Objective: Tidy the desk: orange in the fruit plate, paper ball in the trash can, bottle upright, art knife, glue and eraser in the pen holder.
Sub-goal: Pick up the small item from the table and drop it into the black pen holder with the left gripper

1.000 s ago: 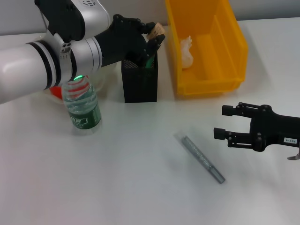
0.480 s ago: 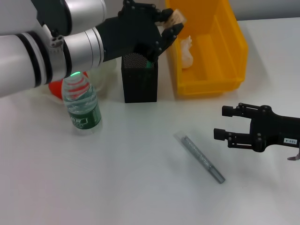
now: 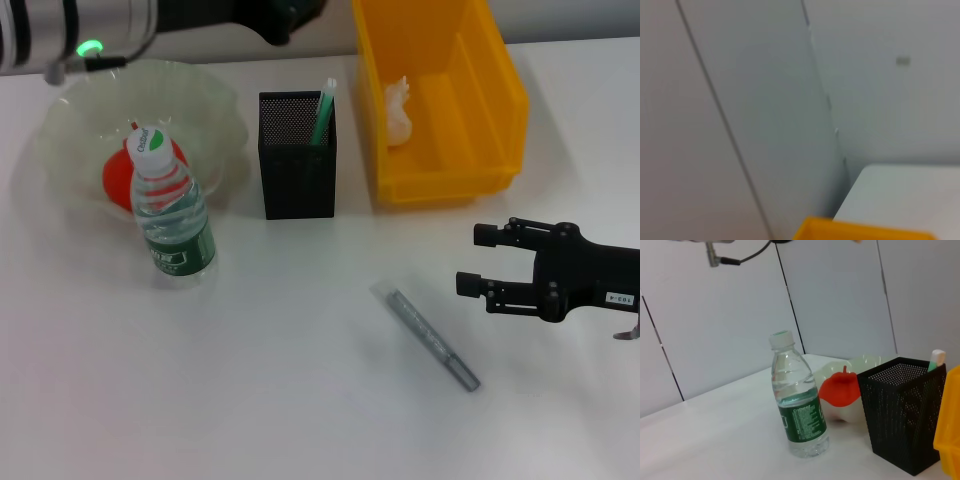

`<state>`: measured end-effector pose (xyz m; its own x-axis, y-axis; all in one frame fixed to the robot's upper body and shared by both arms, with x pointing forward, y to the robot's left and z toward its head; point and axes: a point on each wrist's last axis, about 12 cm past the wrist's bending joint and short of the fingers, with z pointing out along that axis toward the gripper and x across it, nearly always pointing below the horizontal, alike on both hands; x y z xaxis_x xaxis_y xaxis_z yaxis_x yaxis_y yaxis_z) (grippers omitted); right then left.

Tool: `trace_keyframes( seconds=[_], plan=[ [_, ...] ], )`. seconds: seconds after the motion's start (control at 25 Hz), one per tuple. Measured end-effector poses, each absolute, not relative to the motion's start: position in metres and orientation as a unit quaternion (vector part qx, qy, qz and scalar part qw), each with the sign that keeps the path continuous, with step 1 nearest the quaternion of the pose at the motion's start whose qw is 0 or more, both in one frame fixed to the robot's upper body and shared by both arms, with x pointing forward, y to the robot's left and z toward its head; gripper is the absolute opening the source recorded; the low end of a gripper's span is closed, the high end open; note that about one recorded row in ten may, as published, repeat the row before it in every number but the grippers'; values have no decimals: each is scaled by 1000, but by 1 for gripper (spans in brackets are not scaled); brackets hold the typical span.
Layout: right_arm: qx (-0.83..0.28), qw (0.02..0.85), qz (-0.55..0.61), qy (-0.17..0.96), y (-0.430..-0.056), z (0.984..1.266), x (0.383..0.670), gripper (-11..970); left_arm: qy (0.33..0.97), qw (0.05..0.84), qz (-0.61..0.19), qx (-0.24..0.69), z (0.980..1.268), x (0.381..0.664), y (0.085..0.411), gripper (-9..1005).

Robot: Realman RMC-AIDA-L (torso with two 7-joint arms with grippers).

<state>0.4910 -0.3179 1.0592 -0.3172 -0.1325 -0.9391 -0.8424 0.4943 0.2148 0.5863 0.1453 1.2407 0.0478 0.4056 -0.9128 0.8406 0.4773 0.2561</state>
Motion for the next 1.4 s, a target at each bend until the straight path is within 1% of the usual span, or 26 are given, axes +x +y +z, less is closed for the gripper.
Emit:
trace_keyframes(
  seconds=[0.04, 0.08, 0.2, 0.24, 0.32, 0.56, 0.96, 1.16, 1.4],
  plan=[
    [-338, 477, 372, 721, -318, 1059, 491, 767, 668, 540, -172, 482, 1243, 598, 149, 277],
    [-338, 477, 372, 721, -318, 1059, 491, 767, 669, 535, -160, 490, 1242, 604, 149, 277],
    [-338, 476, 373, 721, -318, 1059, 491, 767, 670, 528, -145, 501, 1240, 612, 151, 278],
    [-337, 476, 373, 722, -318, 1059, 491, 767, 665, 521, -130, 518, 1237, 620, 152, 278],
    [-335, 475, 375, 723, -318, 1059, 491, 767, 656, 518, -120, 535, 1234, 624, 152, 278],
    [-330, 471, 378, 725, -318, 1059, 490, 767, 636, 492, -120, 582, 1231, 626, 141, 279],
    [-331, 470, 381, 724, -315, 1059, 491, 767, 628, 456, -71, 627, 1228, 630, 128, 279],
    [-331, 471, 381, 723, -315, 1059, 492, 767, 623, 427, -46, 653, 1219, 627, 119, 280],
    [-331, 472, 382, 723, -314, 1059, 492, 766, 617, 413, -38, 669, 1216, 626, 112, 280]
  ],
)
